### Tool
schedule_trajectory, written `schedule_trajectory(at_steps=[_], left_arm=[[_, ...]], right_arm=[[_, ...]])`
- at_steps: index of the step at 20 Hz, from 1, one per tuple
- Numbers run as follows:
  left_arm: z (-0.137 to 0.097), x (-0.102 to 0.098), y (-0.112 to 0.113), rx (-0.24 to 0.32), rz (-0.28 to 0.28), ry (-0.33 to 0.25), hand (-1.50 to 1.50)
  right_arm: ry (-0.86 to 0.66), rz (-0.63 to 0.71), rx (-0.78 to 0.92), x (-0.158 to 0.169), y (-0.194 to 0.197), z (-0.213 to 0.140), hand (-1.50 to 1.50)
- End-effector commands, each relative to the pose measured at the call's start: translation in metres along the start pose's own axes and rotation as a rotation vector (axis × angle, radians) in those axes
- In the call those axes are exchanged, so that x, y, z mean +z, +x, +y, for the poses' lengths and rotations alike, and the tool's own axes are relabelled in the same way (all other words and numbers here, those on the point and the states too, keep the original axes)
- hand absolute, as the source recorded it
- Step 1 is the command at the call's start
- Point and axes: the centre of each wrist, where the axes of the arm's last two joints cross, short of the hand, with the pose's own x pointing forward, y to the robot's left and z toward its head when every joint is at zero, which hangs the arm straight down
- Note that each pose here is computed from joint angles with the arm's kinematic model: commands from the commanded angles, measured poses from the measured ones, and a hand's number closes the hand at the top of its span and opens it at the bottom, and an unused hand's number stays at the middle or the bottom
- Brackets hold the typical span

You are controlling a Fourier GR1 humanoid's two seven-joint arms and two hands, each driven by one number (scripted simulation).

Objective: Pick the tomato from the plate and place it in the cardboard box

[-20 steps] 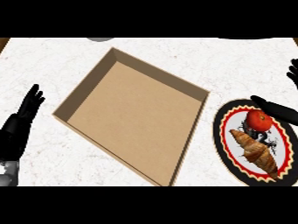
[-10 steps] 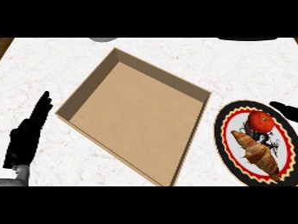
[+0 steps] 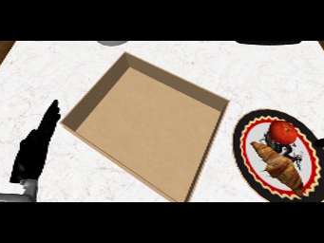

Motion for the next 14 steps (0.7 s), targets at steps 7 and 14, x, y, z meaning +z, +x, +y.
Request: schedule_trajectory(at_steps=[7,14], left_arm=[[0.005,0.006,-0.003,-0.002,-0.009,0.002,0.0],[0.001,-0.001,0.004,0.005,-0.006,-0.006,0.0]], right_arm=[[0.314,0.176,0.178,0.022,0.068,0.016,-1.5],[0.273,0.244,0.175,0.013,0.082,0.021,-1.5]])
